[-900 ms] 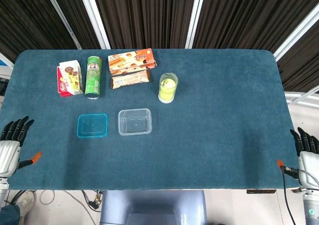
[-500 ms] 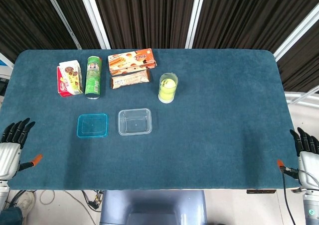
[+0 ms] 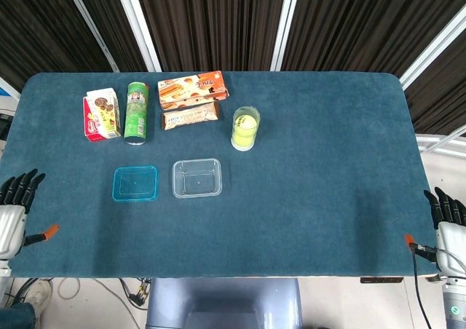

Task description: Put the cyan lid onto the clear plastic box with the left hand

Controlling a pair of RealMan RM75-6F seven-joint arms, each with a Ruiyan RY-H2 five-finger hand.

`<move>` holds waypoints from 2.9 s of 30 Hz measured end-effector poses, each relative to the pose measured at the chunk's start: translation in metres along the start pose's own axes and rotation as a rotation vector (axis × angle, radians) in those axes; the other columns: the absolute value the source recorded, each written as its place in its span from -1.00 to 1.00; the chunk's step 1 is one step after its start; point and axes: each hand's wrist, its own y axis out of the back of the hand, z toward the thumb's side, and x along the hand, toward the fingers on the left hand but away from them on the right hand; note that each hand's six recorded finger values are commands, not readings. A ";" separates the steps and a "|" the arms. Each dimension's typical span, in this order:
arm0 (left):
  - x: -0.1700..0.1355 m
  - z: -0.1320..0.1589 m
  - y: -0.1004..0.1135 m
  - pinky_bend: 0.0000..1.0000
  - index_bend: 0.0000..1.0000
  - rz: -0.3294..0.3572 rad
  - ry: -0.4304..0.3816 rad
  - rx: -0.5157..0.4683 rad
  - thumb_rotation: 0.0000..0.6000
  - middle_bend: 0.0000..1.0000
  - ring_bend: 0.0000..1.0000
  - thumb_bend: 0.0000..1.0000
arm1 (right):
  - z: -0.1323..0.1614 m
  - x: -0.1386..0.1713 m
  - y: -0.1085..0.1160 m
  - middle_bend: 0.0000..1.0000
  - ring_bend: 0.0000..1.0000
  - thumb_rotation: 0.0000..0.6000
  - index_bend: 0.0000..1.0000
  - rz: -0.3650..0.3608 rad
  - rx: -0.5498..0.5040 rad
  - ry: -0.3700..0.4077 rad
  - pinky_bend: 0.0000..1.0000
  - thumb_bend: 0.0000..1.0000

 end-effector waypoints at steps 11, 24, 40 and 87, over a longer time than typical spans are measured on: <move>0.061 0.032 0.001 -0.96 -1.00 -0.155 -0.034 0.063 1.00 -1.00 -1.00 -0.84 | 0.000 -0.002 -0.001 -1.00 -1.00 1.00 -0.80 0.009 -0.010 -0.005 -1.00 -0.42; 0.128 0.083 -0.035 -0.96 -1.00 -0.358 -0.087 0.121 1.00 -1.00 -1.00 -0.91 | -0.001 -0.001 0.000 -1.00 -1.00 1.00 -0.80 0.006 -0.009 -0.008 -1.00 -0.42; 0.147 0.083 -0.092 -0.97 -1.00 -0.445 -0.048 0.149 1.00 -0.97 -1.00 -0.98 | -0.001 -0.001 -0.001 -1.00 -1.00 1.00 -0.80 0.011 -0.009 -0.011 -1.00 -0.42; 0.157 0.116 -0.146 -0.98 -1.00 -0.517 -0.105 0.254 1.00 -0.83 -1.00 -0.98 | -0.002 -0.001 -0.001 -1.00 -1.00 1.00 -0.80 0.013 -0.010 -0.014 -1.00 -0.42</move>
